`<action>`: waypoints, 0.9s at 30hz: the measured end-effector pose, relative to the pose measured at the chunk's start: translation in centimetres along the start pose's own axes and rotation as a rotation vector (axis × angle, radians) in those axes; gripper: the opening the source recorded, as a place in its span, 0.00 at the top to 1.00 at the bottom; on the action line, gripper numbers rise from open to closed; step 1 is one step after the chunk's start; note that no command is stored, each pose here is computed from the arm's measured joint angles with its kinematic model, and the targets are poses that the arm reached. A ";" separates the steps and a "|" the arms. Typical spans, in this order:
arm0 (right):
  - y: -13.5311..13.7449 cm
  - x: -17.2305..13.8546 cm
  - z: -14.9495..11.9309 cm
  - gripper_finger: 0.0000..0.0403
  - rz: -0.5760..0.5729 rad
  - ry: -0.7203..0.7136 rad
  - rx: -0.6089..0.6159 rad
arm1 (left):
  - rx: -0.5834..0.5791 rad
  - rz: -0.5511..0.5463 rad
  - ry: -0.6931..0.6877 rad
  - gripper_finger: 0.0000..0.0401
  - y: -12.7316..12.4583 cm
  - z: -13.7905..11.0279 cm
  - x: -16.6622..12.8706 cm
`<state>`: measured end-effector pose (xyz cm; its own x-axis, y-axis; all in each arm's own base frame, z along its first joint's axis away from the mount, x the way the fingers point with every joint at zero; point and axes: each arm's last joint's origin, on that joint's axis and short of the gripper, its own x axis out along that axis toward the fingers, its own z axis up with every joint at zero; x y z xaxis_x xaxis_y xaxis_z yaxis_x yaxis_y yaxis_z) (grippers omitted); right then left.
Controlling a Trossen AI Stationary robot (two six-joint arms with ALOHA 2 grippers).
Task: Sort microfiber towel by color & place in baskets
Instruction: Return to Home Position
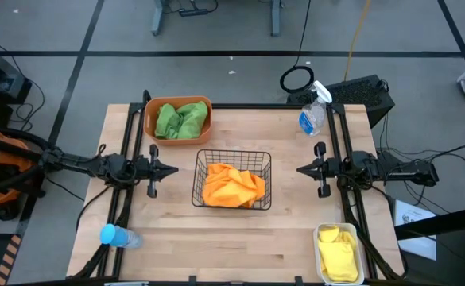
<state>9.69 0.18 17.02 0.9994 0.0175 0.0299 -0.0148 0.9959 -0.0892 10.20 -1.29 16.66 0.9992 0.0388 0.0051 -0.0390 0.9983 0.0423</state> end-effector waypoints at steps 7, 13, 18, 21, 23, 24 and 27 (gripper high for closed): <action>0.0 0.0 0.0 1.00 0.000 0.000 0.000 | 0.015 -0.008 -0.042 1.00 0.1 0.3 -0.5; 0.0 0.0 0.0 1.00 -0.001 0.000 0.000 | 0.032 -0.037 -0.044 1.00 0.0 0.3 -0.6; 0.0 0.0 0.0 1.00 -0.001 0.001 0.000 | 0.033 -0.038 -0.043 1.00 0.0 0.3 -0.6; 0.0 0.0 0.0 1.00 -0.001 0.001 0.000 | 0.033 -0.020 -0.041 1.00 0.2 0.2 -0.6; 0.0 0.0 0.0 1.00 -0.001 0.001 0.000 | 0.033 0.000 -0.039 1.00 0.4 0.2 -0.5; 0.0 0.0 0.0 1.00 -0.001 0.001 0.000 | 0.028 0.012 -0.038 1.00 0.5 0.2 -0.5; 0.0 0.0 0.0 1.00 -0.001 0.000 0.000 | 0.012 0.023 -0.034 1.00 0.8 0.2 -0.5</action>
<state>9.69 0.18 17.01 0.9994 0.0168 0.0295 -0.0141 0.9959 -0.0896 9.69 -0.54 16.87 0.9974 0.0599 0.0399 -0.0620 0.9966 0.0539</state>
